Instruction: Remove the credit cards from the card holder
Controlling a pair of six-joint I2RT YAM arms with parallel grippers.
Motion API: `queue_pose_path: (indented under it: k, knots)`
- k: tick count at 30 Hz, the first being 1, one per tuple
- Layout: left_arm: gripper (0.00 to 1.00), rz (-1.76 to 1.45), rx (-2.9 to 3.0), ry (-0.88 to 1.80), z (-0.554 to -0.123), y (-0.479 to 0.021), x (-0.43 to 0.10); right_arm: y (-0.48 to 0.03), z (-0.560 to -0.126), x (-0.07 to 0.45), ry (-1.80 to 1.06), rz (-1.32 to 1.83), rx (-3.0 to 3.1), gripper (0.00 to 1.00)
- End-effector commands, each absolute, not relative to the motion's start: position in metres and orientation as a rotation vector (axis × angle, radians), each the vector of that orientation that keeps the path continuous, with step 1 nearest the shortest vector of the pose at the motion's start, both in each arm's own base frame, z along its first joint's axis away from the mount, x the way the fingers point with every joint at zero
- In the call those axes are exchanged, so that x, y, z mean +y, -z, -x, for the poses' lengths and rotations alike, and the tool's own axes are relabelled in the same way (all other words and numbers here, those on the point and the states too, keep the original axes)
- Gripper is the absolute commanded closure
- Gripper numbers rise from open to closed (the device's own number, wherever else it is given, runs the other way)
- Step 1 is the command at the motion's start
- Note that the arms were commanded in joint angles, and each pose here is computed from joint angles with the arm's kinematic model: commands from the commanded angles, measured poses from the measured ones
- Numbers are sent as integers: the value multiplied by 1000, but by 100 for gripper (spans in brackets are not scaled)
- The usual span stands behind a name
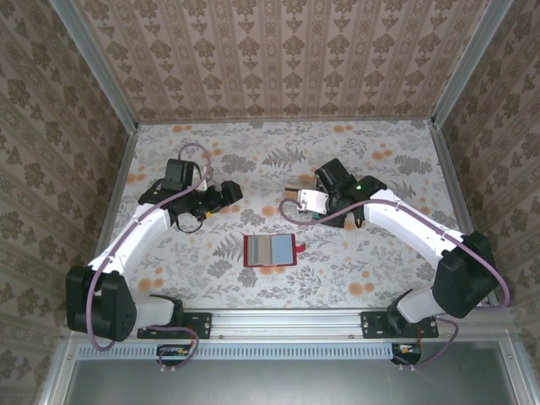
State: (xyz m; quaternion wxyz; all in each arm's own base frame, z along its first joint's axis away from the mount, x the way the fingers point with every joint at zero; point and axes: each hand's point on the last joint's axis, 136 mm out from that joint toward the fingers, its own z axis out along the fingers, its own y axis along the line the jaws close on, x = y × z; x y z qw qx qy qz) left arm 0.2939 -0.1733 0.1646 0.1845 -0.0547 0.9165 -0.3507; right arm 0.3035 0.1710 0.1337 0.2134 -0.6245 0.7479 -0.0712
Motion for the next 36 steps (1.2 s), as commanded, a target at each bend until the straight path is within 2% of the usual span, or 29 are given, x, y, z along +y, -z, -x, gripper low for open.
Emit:
queue_pose_path:
  k: [1, 14, 36]
  knots:
    - [0, 123, 2562, 993, -291, -172, -170, -122, -306, 168, 212, 1792, 2048, 100]
    - [0, 152, 2564, 1001, -294, -167, -165, -99, -307, 151, 236, 1801, 2101, 100]
    - [0, 183, 2559, 1003, -287, -163, -158, -81, -323, 152, 266, 1790, 2114, 100]
